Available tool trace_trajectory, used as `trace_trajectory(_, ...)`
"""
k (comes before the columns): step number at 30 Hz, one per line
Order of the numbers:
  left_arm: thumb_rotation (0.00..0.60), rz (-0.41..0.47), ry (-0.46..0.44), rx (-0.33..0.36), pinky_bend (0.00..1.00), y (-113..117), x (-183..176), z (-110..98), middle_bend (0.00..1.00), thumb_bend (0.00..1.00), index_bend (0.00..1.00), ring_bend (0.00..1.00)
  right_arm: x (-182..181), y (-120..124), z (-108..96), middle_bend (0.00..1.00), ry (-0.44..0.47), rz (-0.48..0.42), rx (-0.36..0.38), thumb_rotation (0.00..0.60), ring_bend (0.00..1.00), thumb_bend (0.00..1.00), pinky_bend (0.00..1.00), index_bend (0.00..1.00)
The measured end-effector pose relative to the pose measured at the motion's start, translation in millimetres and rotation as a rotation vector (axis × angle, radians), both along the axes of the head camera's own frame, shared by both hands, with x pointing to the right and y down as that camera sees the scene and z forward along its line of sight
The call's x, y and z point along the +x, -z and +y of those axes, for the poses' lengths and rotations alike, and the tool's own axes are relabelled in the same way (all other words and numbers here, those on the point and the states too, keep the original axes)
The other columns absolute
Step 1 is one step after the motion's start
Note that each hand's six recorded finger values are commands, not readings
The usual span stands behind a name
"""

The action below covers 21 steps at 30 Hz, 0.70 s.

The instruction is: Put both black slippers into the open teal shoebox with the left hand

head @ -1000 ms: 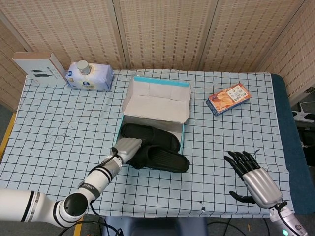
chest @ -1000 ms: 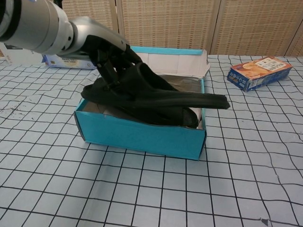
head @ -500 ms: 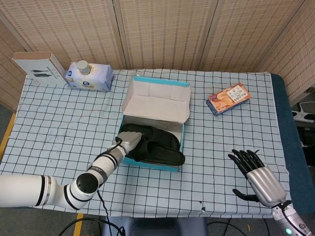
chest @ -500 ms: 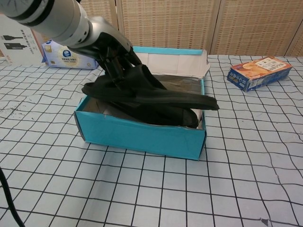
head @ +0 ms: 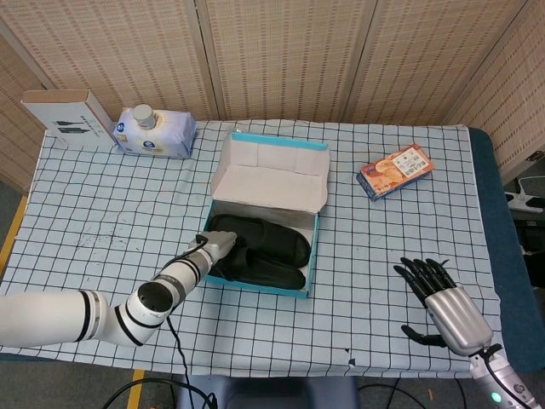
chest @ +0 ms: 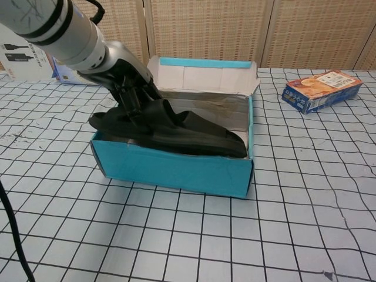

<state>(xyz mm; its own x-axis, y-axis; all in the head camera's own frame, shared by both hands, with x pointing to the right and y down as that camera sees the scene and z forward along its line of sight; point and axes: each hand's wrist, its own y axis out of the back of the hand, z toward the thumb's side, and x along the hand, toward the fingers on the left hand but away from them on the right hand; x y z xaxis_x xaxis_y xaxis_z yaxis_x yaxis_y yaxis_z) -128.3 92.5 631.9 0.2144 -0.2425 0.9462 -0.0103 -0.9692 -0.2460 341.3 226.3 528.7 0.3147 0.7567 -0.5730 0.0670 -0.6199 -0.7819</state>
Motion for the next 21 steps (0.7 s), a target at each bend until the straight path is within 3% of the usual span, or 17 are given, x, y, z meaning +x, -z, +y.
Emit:
trace_trajectory(14,0.600,0.027,0.022,-0.099,0.79,-22.1,3.0,6.5,0.77,0.47,0.60,0.73,0.1,-4.0,-1.6,0.00,-0.001,0.004,-0.003,0.524,0.00,0.15,0.00,0.00)
trace_trajectory(21,0.600,0.001,0.049,-0.112,0.79,-42.5,-8.6,2.7,0.77,0.47,0.60,0.73,0.0,-3.0,-1.7,0.00,0.001,0.007,0.000,0.524,0.00,0.15,0.00,0.00)
